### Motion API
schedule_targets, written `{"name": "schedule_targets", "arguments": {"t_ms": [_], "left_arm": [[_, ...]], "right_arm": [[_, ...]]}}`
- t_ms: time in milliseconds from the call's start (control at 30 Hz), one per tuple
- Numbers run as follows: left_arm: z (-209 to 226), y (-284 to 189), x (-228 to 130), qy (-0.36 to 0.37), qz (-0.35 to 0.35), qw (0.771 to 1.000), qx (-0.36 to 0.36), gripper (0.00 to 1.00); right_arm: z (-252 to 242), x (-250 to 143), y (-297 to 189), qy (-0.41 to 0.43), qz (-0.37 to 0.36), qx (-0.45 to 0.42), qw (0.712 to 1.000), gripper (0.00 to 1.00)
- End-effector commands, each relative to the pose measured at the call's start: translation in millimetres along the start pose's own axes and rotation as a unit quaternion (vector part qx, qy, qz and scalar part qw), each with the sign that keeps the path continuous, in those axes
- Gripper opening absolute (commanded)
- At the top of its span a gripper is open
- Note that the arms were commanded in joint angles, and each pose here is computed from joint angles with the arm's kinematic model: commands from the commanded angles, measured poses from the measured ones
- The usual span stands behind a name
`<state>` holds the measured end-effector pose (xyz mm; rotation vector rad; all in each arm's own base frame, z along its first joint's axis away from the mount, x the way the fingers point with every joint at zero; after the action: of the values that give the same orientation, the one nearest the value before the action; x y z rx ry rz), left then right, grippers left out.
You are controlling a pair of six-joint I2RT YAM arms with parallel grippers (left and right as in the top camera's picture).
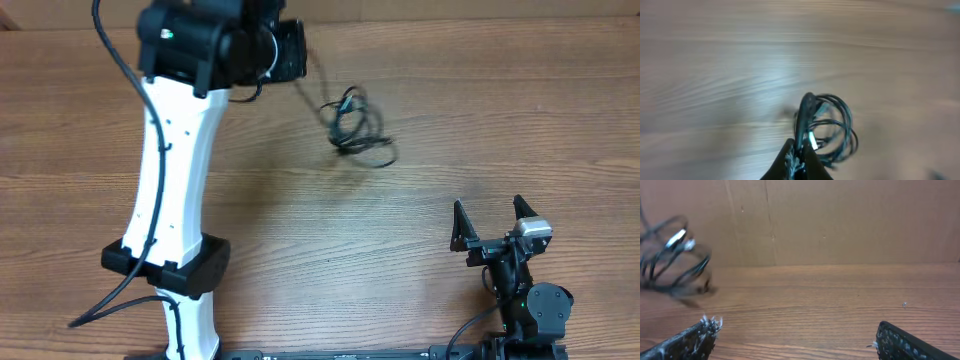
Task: Untangle cables
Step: 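Lift the cable bundle upward with the left gripper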
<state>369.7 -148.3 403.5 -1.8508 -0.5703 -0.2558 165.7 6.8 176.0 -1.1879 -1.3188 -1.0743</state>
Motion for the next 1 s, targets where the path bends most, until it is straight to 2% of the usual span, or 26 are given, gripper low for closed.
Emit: {"name": "schedule_targets", "arguments": {"t_ms": [0,67,133,200,233,300,333,367,400,433,467,500,533,567,633,667,700,767,967], "left_arm": [[15.7,10.9,5.9,0.001,-0.068,0.987,0.149,0.04],[1.2,7.9,3.1,0.015,-0.045,0.996,0.074,0.04],[-17.8,-6.1,1.1,0.041,-0.013,0.998,-0.053,0.04],[-34.8,-31.5,-0.2,0.074,0.02,0.975,-0.207,0.04],[-40.6,-45.9,0.5,0.086,0.036,0.954,-0.285,0.04],[-42.3,-62.5,5.4,0.09,0.052,0.923,-0.37,0.04],[-36.5,-62.0,9.4,0.064,0.053,0.929,-0.361,0.04],[-27.4,-57.0,13.1,0.036,0.046,0.944,-0.324,0.04],[-9.6,-46.0,16.9,-0.004,0.023,0.972,-0.232,0.04],[8.4,-37.8,19.4,-0.039,-0.005,0.99,-0.136,0.04],[29.2,-32.4,19.0,-0.071,-0.041,0.997,-0.012,0.04],[44.0,-30.2,16.4,-0.087,-0.066,0.99,0.084,0.04],[44.7,-27.1,15.3,-0.063,-0.078,0.988,0.121,0.04],[37.9,-23.0,10.2,-0.024,-0.06,0.991,0.113,0.04],[20.3,-20.3,0.1,-0.008,-0.022,0.998,0.051,0.04],[3.1,-23.6,-8.1,0.02,0.02,0.999,-0.038,0.04],[-6.5,-27.1,-12.7,0.036,0.045,0.994,-0.094,0.04],[-14.5,-37.6,-16.5,0.022,0.087,0.979,-0.183,0.04],[-9.3,-51.8,-19.8,0.012,0.088,0.978,-0.19,0.04]], "right_arm": [[-1.5,-2.6,0.1,-0.002,0.0,-0.008,1.0,1.0],[-1.5,-2.6,0.1,-0.002,0.0,-0.008,1.0,1.0],[-1.5,-2.6,0.1,-0.002,0.0,-0.008,1.0,1.0],[-1.5,-2.6,0.1,-0.002,0.0,-0.008,1.0,1.0],[-1.5,-2.6,0.1,-0.002,0.0,-0.008,1.0,1.0],[-1.5,-2.6,0.1,-0.002,0.0,-0.008,1.0,1.0],[-1.5,-2.6,0.1,-0.002,0.0,-0.008,1.0,1.0],[-1.5,-2.6,0.1,-0.002,0.0,-0.008,1.0,1.0],[-1.5,-2.6,0.1,-0.002,0.0,-0.008,1.0,1.0],[-1.5,-2.6,0.1,-0.002,0.0,-0.008,1.0,1.0],[-1.5,-2.6,0.1,-0.002,0.0,-0.008,1.0,1.0],[-1.5,-2.6,0.1,-0.002,0.0,-0.008,1.0,1.0],[-1.5,-2.6,0.1,-0.002,0.0,-0.008,1.0,1.0],[-1.5,-2.6,0.1,-0.002,0.0,-0.008,1.0,1.0],[-1.5,-2.6,0.1,-0.002,0.0,-0.008,1.0,1.0],[-1.5,-2.6,0.1,-0.002,0.0,-0.008,1.0,1.0],[-1.5,-2.6,0.1,-0.002,0.0,-0.008,1.0,1.0],[-1.5,-2.6,0.1,-0.002,0.0,-0.008,1.0,1.0],[-1.5,-2.6,0.1,-0.002,0.0,-0.008,1.0,1.0]]}}
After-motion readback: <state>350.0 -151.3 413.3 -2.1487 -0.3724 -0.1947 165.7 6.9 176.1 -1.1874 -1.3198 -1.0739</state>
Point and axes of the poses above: each gripper's point midway between its finger pads, its own y axis out along the fingers, its own z axis along the line the jaws close on, x = y × z, the point moved 8 cm from there along -y, back along the fingers, and after that the axes turned 9 degrees about -y, right-handed, at the moved point
